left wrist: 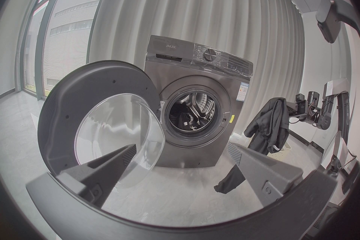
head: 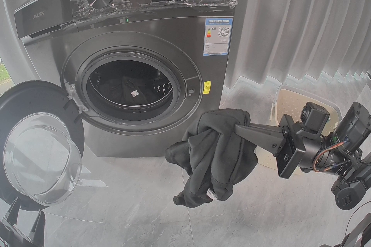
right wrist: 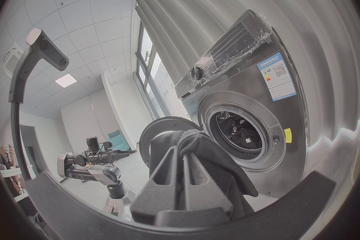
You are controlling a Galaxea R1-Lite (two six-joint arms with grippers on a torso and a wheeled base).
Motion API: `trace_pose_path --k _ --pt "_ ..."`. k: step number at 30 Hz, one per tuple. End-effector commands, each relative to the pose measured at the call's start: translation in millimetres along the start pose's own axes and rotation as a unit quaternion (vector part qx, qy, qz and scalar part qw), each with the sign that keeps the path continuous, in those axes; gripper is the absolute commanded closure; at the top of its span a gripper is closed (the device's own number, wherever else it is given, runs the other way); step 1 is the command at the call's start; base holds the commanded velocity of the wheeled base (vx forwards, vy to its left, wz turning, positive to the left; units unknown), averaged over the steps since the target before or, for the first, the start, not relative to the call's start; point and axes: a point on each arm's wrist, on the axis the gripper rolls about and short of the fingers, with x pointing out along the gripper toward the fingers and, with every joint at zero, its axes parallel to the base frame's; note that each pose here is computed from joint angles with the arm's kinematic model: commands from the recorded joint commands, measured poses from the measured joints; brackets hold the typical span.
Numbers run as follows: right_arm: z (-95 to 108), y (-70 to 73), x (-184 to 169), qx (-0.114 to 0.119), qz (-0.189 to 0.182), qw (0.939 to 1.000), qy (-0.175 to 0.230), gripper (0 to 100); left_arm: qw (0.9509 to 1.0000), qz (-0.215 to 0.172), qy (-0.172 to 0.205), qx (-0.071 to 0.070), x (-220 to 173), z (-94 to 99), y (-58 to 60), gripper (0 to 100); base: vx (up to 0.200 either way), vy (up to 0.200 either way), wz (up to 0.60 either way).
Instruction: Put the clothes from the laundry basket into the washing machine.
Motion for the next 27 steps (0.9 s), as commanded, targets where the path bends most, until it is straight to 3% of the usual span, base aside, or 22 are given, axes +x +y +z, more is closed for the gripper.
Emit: trace_pose_path --k 1,3,16,21,24,27 --pt "0 -0.2 0 0.0 0.0 1.0 0.0 100 1.0 0.0 0.002 0.0 0 -5.1 0.9 0 0.0 0.0 0.6" --pt "1 -0.3 1 -0.001 0.002 1.0 -0.002 100 1.0 0.0 0.002 0.0 0 -5.1 0.9 0 0.0 0.0 0.6" --pt "-2 1.5 1 0.001 0.004 1.0 0.003 100 1.0 -0.001 0.001 0.004 0 -5.0 0.9 0 0.0 0.0 0.0" --pt "-9 4.7 0 0.012 0.005 0.9998 0.016 100 1.0 -0.001 0.001 0.006 0 -5.0 0.9 0 0.0 0.0 0.0" --pt "-17 3.0 5 0.018 -0.029 0.9993 0.015 100 0.9999 0.0 0.001 0.01 0 -4.9 0.8 0 0.0 0.0 0.0" --pt "-26 1.9 19 0.025 -0.059 0.9978 0.012 100 0.9997 -0.005 0.004 0.024 0 -5.3 0.7 0 0.0 0.0 0.0"
